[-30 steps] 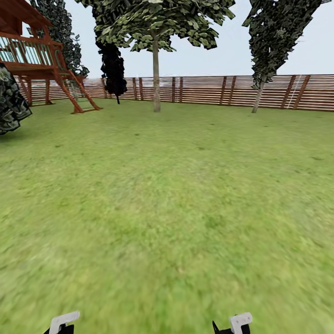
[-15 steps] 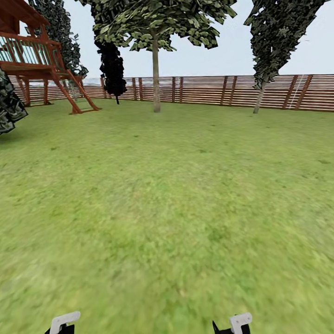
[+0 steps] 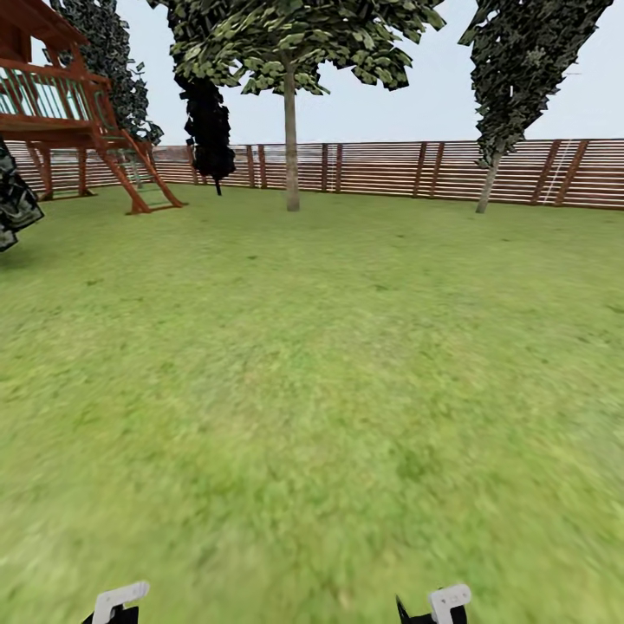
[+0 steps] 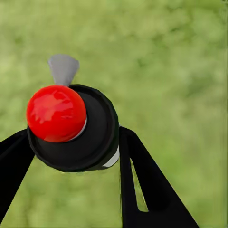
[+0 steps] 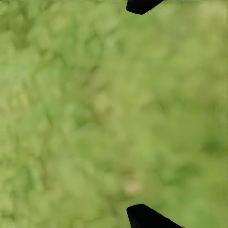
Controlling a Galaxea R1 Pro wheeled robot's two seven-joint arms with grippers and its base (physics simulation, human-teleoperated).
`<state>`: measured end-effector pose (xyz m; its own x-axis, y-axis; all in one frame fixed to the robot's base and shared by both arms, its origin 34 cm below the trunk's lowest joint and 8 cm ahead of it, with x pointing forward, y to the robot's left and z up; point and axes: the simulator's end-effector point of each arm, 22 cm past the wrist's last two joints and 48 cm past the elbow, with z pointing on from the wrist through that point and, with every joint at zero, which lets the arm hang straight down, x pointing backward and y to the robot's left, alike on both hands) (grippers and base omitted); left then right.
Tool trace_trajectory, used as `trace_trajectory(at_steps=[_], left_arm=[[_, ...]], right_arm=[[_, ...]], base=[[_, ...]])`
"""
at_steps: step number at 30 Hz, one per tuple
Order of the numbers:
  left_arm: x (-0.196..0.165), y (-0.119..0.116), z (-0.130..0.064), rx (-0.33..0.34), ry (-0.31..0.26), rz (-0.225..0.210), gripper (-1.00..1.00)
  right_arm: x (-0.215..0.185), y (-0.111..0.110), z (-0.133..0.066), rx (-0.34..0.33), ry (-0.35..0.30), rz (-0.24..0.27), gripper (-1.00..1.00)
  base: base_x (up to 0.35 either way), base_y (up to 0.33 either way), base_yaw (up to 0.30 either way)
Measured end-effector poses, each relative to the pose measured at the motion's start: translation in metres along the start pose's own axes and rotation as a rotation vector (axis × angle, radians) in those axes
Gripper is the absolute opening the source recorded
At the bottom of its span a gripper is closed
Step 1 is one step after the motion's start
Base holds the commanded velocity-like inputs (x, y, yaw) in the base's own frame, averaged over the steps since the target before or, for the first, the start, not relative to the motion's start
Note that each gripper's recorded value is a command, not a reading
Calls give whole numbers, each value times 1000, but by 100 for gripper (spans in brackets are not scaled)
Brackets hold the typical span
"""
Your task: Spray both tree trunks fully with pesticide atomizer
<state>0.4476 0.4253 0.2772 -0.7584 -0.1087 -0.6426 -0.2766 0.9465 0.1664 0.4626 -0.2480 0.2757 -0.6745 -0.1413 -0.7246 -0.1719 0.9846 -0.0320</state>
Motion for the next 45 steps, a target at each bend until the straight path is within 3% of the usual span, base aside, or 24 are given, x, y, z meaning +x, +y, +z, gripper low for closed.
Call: trace_trajectory(at_steps=[45], left_arm=[[0, -2, 0, 2, 0, 0, -100]], right_arm=[[0, 0, 0, 0, 0, 0, 100]], base=[[339, 0, 0]])
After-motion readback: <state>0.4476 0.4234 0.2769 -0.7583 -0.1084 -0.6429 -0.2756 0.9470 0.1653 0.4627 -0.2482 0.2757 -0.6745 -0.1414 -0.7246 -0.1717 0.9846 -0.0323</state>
